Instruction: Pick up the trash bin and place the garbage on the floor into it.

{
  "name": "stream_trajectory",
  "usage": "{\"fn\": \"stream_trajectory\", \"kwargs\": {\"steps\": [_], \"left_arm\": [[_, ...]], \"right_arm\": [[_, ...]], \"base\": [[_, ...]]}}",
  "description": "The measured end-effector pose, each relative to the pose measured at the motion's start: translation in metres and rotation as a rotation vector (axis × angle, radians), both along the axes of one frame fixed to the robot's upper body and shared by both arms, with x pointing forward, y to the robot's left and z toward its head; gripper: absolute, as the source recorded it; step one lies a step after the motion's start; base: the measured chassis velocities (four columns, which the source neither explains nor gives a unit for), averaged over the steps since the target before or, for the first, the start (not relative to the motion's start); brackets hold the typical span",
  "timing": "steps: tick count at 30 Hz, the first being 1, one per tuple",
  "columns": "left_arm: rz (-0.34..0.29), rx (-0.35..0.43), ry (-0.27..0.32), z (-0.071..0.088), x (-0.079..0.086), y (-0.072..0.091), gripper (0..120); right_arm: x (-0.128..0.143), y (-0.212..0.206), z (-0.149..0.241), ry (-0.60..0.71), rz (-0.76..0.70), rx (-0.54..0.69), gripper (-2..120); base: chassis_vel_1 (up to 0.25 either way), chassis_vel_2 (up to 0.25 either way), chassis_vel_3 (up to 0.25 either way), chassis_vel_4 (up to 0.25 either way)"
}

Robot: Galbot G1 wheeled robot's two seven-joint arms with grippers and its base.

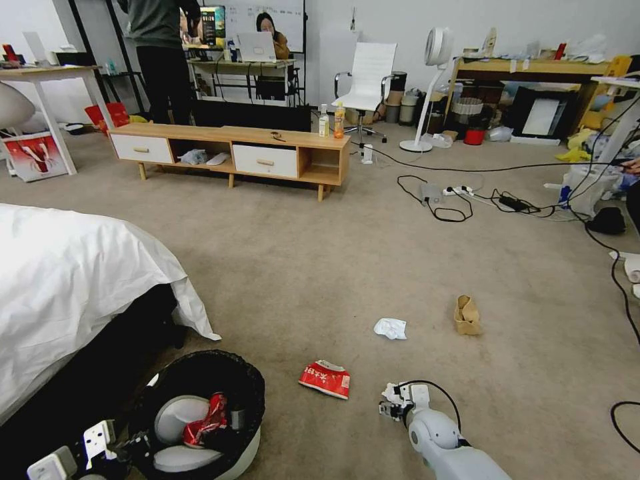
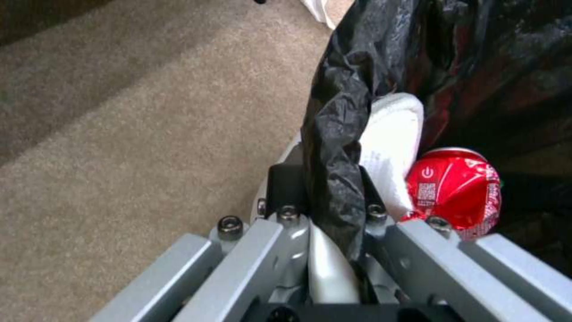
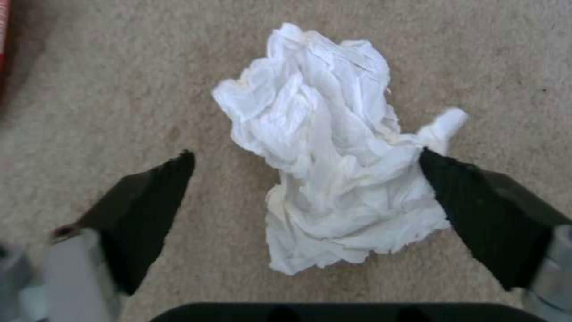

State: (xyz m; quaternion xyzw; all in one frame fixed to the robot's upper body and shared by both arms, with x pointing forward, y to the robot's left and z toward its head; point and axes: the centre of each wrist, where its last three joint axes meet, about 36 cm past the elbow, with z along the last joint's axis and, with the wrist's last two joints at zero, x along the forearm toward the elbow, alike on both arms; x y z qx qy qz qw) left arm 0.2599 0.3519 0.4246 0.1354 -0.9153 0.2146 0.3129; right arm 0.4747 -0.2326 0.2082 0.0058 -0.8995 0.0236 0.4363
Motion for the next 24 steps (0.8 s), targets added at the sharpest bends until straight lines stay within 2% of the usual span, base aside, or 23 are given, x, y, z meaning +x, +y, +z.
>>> {"fn": "stream_trajectory", "kwargs": {"steps": [1, 3, 7, 8, 10, 11, 15, 17, 19, 20, 24], "left_arm": [[0.0, 0.0, 0.0, 0.0, 0.0, 0.0, 3], [0.0, 0.0, 0.0, 0.0, 0.0, 0.0001, 3], [0.0, 0.0, -0.001, 0.0, 0.0001, 0.0, 3], [-0.001, 0.0, -0.001, -0.0001, 0.0004, -0.0003, 3], [-0.001, -0.001, -0.001, -0.0004, 0.0005, -0.0002, 3], [-0.001, -0.001, 0.0, -0.0011, 0.0009, -0.0001, 3], [-0.001, -0.001, 0.0, -0.0016, 0.0015, -0.0002, 3], [-0.002, -0.002, -0.001, -0.0018, 0.0024, -0.0004, 3], [-0.002, -0.002, -0.001, -0.0019, 0.0027, -0.0004, 3], [-0.003, -0.002, -0.001, -0.0022, 0.0029, -0.0005, 3], [-0.002, -0.002, -0.001, -0.0028, 0.0034, -0.0004, 3]], "right_arm": [[0.0, 0.0, 0.0, 0.0, 0.0, 0.0, 93], [-0.0004, -0.0014, -0.0021, 0.0, -0.002, -0.006, 81], [-0.0008, -0.0026, -0.004, 0.0, -0.005, -0.009, 71], [-0.001, -0.0034, -0.0043, -0.001, -0.006, -0.009, 63], [-0.0014, -0.0038, -0.0046, -0.002, -0.006, -0.01, 59], [-0.0023, -0.0048, -0.0053, -0.003, -0.005, -0.011, 53], [-0.0025, -0.006, -0.0053, -0.004, -0.006, -0.012, 45], [-0.0024, -0.0073, -0.0052, -0.007, -0.006, -0.014, 31], [-0.0026, -0.0076, -0.0054, -0.009, -0.005, -0.015, 28], [-0.0029, -0.0079, -0.0059, -0.011, -0.004, -0.016, 21], [-0.0045, -0.0078, -0.0071, -0.012, -0.001, -0.017, 16]], "base": [[0.0, 0.0, 0.0, 0.0], [0.0, 0.0, 0.0, 0.0], [0.0, 0.0, 0.0, 0.0], [0.0, 0.0, 0.0, 0.0], [0.0, 0.0, 0.0, 0.0], [0.0, 0.0, 0.0, 0.0], [0.0, 0.0, 0.0, 0.0], [0.0, 0.0, 0.0, 0.0], [0.0, 0.0, 0.0, 0.0], [0.0, 0.0, 0.0, 0.0], [0.0, 0.0, 0.0, 0.0]]}}
